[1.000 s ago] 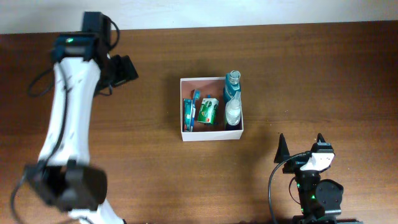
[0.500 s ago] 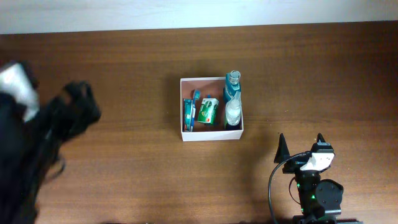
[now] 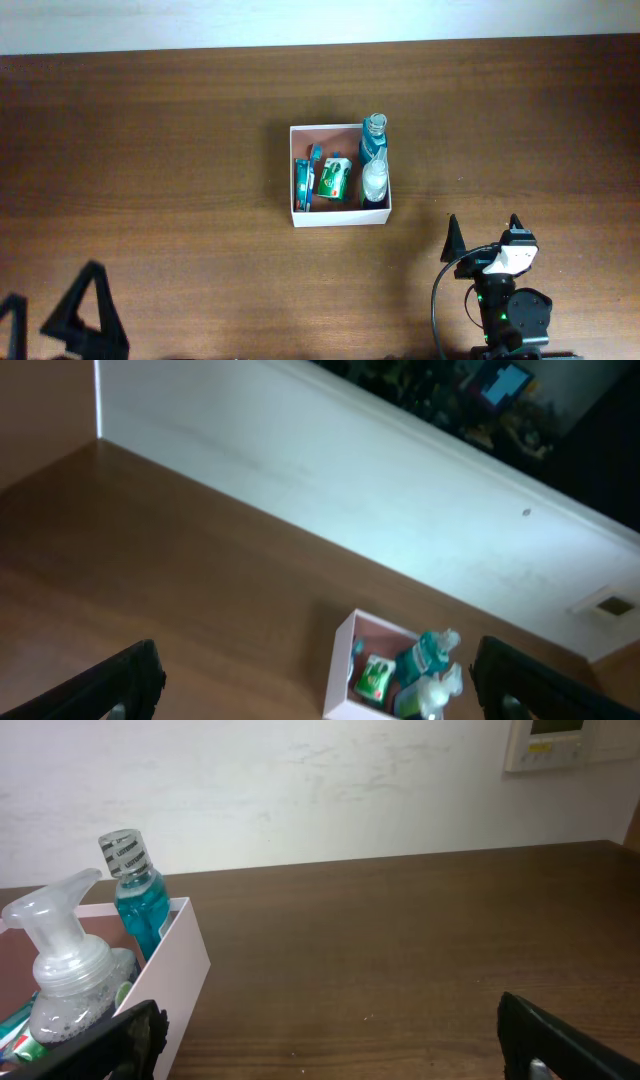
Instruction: Pack container
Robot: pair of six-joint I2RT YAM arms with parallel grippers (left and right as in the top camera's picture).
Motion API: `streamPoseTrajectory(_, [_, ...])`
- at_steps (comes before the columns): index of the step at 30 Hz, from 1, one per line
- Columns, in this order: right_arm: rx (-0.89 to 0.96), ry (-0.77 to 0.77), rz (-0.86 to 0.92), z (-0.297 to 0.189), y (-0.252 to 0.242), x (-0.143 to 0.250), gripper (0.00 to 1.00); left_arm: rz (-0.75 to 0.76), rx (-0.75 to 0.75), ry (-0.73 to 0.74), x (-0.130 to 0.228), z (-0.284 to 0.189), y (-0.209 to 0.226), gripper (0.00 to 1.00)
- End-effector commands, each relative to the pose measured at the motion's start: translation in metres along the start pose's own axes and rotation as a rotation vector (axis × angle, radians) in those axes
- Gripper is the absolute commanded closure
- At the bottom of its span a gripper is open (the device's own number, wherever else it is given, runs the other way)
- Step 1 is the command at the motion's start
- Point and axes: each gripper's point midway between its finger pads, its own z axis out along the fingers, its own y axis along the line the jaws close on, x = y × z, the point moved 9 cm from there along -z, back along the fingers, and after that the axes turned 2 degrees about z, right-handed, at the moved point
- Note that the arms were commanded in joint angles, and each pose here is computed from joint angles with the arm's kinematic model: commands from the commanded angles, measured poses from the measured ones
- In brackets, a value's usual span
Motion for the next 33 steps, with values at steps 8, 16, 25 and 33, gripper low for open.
streamPoseTrajectory(8, [0.005, 0.001, 0.0, 0.0, -0.001, 0.002, 0.02, 0.017, -0.051, 0.086, 0.037, -0.033, 0.022, 0.01])
streamPoseTrajectory(16, [0.005, 0.001, 0.0, 0.0, -0.001, 0.002, 0.02, 0.023, -0.081, 0.15, 0.085, -0.031, 0.044, 0.01])
streamPoseTrajectory(25, [0.005, 0.001, 0.0, 0.0, -0.001, 0.002, 0.02, 0.028, -0.103, 0.198, 0.134, 0.024, 0.061, 0.01])
streamPoseTrajectory(33, [0.005, 0.001, 0.0, 0.0, -0.001, 0.002, 0.02, 0.019, -0.056, 0.126, 0.161, 0.09, 0.065, 0.01])
